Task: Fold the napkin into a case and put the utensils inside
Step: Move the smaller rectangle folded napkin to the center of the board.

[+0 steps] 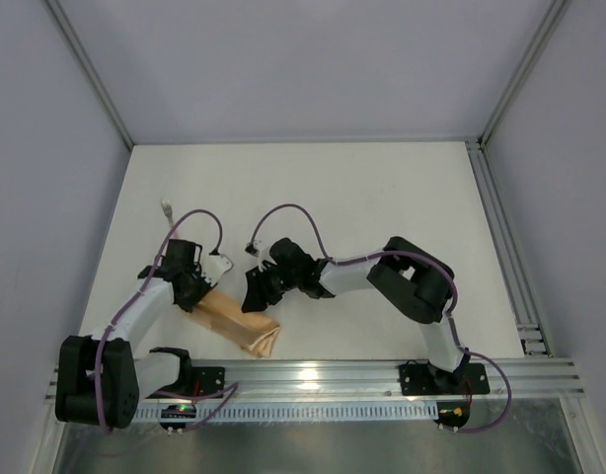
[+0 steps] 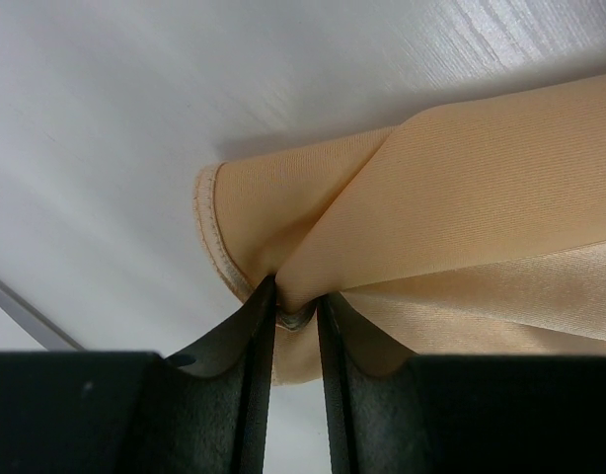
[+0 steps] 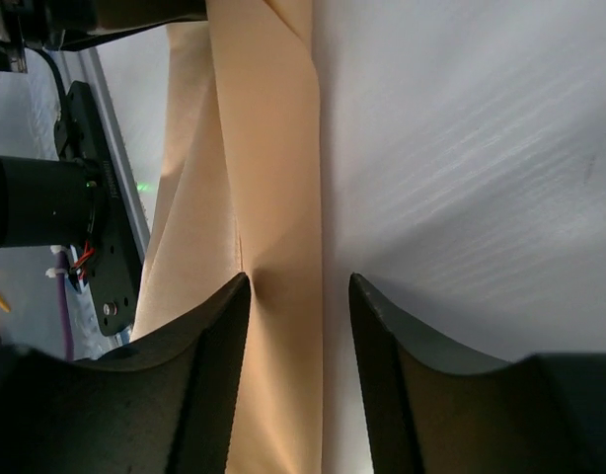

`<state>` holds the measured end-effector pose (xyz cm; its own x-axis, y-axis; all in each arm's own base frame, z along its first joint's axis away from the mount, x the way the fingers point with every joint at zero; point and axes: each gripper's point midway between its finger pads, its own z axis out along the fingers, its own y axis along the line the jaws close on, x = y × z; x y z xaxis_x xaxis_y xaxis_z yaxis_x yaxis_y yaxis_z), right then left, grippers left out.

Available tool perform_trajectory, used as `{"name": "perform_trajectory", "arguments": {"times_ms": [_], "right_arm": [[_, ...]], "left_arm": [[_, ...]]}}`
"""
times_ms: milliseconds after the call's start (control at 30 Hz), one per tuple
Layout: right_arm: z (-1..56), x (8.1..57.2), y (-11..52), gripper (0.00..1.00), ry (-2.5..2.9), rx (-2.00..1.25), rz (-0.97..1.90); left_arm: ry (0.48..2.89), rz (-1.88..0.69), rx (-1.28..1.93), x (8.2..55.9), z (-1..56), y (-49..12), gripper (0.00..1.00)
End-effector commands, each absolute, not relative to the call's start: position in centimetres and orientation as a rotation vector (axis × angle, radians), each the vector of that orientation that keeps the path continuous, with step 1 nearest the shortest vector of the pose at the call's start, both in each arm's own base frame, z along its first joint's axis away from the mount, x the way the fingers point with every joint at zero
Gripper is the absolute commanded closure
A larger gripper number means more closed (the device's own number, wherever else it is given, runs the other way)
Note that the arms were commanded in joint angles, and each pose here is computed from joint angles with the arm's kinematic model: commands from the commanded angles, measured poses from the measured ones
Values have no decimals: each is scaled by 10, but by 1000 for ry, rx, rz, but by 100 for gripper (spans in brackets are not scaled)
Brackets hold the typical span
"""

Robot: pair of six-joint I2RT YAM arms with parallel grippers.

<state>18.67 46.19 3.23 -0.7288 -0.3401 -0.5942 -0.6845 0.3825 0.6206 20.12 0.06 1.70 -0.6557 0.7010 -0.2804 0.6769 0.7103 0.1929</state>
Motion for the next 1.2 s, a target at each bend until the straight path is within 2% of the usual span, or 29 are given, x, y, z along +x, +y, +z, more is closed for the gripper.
{"name": "perform_trajectory", "arguments": {"times_ms": [0, 67, 367, 500, 533, 567, 767, 1033, 1167], "right_arm": [[8, 166, 461, 52, 2354, -916, 1359], [6, 163, 463, 58, 2355, -909, 1390], [10, 157, 476, 75, 2347, -879, 1500], [12, 163, 473, 87, 2344, -833, 1460], [12, 167, 474, 95, 2344, -822, 1448], [10, 168, 473, 97, 2360, -814, 1434], [13, 192, 465, 97, 2362, -677, 1376], [21, 242, 431, 97, 2344, -467, 1247], [23, 267, 412, 97, 2341, -407, 1212]], "left_arm": [[2541, 76, 1068, 206, 16, -4, 76], [2531, 74, 1064, 208, 18, -5, 75], [2498, 63, 1050, 212, 23, -9, 75], [2471, 56, 1044, 214, 28, -11, 74], [2459, 50, 1043, 217, 31, -13, 73], [2449, 35, 1041, 218, 34, -16, 73], [2410, -62, 1002, 237, 61, -31, 65], [2372, -349, 1049, 242, 96, -68, 50], [2358, -351, 1048, 257, 101, -71, 48]]}}
